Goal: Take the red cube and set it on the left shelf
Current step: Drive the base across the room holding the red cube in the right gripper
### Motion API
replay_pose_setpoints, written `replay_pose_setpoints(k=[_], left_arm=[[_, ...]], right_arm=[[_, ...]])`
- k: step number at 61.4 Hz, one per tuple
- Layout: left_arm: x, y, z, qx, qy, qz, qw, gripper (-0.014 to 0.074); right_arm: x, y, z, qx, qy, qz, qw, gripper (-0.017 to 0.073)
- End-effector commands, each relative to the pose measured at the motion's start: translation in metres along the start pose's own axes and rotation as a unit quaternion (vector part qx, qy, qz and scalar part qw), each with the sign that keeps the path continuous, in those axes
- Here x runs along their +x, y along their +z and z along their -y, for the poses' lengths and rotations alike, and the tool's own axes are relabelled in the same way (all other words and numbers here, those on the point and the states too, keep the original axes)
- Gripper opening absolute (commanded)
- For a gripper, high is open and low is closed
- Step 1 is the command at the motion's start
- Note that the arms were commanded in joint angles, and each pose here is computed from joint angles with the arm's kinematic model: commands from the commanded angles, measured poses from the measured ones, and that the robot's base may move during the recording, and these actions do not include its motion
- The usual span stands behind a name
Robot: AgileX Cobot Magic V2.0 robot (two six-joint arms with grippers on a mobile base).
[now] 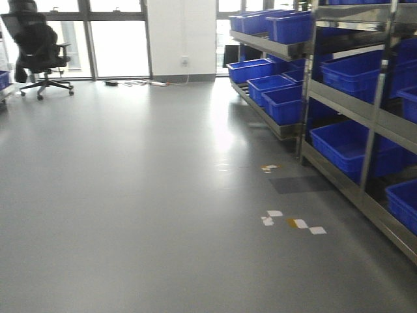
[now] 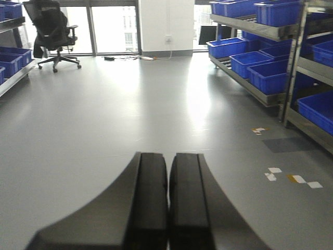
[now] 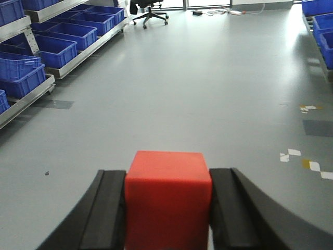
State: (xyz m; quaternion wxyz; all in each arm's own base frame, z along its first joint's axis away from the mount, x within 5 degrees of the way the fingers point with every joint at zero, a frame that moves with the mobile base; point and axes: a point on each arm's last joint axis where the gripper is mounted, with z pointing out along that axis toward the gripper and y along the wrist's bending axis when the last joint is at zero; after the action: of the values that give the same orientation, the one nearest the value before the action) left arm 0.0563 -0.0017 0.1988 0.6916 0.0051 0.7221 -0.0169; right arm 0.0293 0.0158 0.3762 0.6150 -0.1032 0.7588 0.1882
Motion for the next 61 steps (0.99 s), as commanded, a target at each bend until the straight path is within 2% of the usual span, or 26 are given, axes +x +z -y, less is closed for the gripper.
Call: replay_pose_setpoints(k=[1,61], left_arm=[[-0.0009,-0.0002,0.0004,0.004,-0.004,0.039,0.999,0.0101],[-0.0009,-0.0002,0.0004,0.004,-0.004,0.039,0.999,0.0101]], right_arm=[[-0.0146,-0.0009,-0.0018,-0.004,-0.005,0.048,0.999,0.0132],[-0.0146,-0.0009,-0.0018,-0.004,-0.005,0.048,0.999,0.0132]])
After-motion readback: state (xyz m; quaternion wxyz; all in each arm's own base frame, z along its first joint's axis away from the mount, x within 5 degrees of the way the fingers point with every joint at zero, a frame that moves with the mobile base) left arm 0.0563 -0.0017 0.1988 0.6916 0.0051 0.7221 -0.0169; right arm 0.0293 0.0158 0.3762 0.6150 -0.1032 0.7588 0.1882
